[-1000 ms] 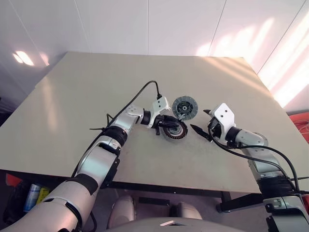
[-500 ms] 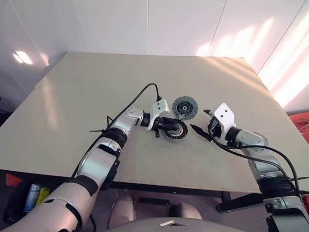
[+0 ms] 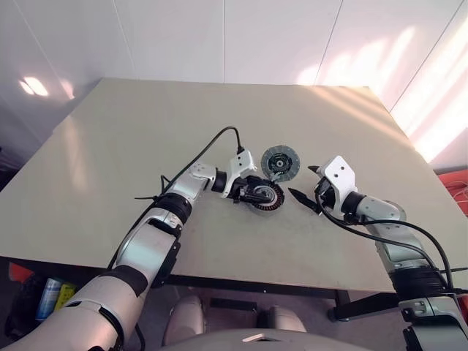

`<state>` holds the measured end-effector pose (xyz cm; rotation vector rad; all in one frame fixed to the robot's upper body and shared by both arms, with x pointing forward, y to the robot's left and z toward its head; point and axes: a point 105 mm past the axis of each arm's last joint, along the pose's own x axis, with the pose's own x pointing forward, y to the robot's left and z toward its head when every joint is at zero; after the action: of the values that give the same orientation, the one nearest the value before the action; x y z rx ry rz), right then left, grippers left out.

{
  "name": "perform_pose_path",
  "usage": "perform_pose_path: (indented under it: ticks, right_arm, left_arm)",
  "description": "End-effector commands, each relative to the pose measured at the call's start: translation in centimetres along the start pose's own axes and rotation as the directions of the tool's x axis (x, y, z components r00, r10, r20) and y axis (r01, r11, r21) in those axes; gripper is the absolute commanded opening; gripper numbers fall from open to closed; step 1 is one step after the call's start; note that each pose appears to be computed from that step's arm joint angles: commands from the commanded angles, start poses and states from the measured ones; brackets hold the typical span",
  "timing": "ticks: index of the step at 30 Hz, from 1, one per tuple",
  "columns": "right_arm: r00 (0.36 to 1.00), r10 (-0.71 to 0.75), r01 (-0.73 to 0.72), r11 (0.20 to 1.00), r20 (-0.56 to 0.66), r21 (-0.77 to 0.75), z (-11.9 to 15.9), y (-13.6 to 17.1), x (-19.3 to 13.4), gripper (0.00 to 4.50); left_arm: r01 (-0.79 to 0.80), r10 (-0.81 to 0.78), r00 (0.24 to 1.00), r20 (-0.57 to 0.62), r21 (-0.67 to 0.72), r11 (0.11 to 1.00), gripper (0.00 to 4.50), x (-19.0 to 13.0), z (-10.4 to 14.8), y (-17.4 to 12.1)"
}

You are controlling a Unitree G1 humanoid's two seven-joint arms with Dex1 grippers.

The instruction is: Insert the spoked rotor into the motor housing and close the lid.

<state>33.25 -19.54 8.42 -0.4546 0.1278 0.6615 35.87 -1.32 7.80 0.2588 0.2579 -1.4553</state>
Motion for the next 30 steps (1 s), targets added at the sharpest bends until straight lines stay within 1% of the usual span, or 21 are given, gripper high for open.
perform_pose_path:
  ticks: [1, 4, 7, 10, 12, 13, 14, 17, 18, 21, 23, 25, 30]
  right_arm:
    - [0.998, -0.031, 0.033, 0.999, 0.057, -0.041, 1.8, -1.0, -0.2, 4.50]
    - [0.998, -0.031, 0.034, 0.999, 0.057, -0.041, 1.8, -1.0, -0.2, 4.50]
    - [0.997, -0.038, 0.040, 0.998, 0.065, -0.043, 2.0, -1.1, -0.2, 4.50]
    - [0.996, -0.041, 0.043, 0.998, 0.080, -0.034, 2.3, -1.0, -0.2, 4.50]
    - [0.995, -0.034, 0.036, 0.999, 0.090, -0.021, 2.5, -0.8, -0.2, 4.50]
    - [0.995, -0.030, 0.032, 0.999, 0.094, -0.015, 2.6, -0.8, -0.3, 4.10]
    - [0.995, -0.013, 0.014, 1.000, 0.096, -0.007, 2.7, -0.5, -0.4, 3.91]
    - [0.994, 0.026, -0.026, 1.000, 0.106, 0.004, 3.3, 0.2, -0.8, 2.96]
    - [0.994, 0.036, -0.036, 0.999, 0.107, 0.004, 3.5, 0.3, -0.9, 2.54]
    - [0.991, 0.083, -0.083, 0.997, 0.104, 0.003, 3.8, 0.9, -1.1, 1.50]
    - [0.984, 0.142, -0.144, 0.990, 0.104, 0.015, 4.0, 1.9, -1.1, 0.77]
    - [0.980, 0.171, -0.175, 0.984, 0.104, 0.027, 4.0, 2.4, -1.1, 0.03]
    - [0.983, 0.168, -0.169, 0.985, 0.067, 0.012, 3.1, 2.8, 0.3, 0.03]
  left_arm:
    - [-0.060, 0.057, 0.996, 0.068, 0.039, 0.997, 3.30, -0.4, 1.9, 1.0]
    - [-0.096, 0.091, 0.990, 0.112, 0.041, 0.995, 3.30, -0.9, 2.8, 1.6]
    - [-0.148, 0.142, 0.971, 0.191, 0.018, 0.989, 3.30, -2.0, 4.4, 2.5]
    - [-0.206, 0.205, 0.936, 0.288, -0.026, 0.978, 3.30, -3.6, 6.2, 3.5]
    - [-0.237, 0.241, 0.915, 0.324, -0.053, 0.970, 3.30, -4.7, 6.7, 3.9]
    - [-0.249, 0.255, 0.908, 0.333, -0.062, 0.967, 3.34, -5.1, 6.8, 4.1]
    - [-0.284, 0.293, 0.894, 0.340, -0.076, 0.956, 3.34, -6.1, 6.6, 4.5]
    - [-0.345, 0.362, 0.869, 0.338, -0.110, 0.932, 3.34, -8.1, 5.6, 4.8]
    - [-0.358, 0.379, 0.865, 0.330, -0.126, 0.925, 3.34, -8.6, 5.0, 4.7]
    - [-0.393, 0.426, 0.851, 0.307, -0.167, 0.904, 3.34, -9.8, 3.3, 4.4]
    - [-0.412, 0.451, 0.842, 0.297, -0.188, 0.892, 3.34, -10.3, 2.5, 4.1]
    - [-0.427, 0.471, 0.833, 0.292, -0.204, 0.881, 3.34, -10.6, 2.0, 4.0]
    - [-0.446, 0.495, 0.817, 0.296, -0.220, 0.868, 3.34, -10.7, 1.9, 3.2]
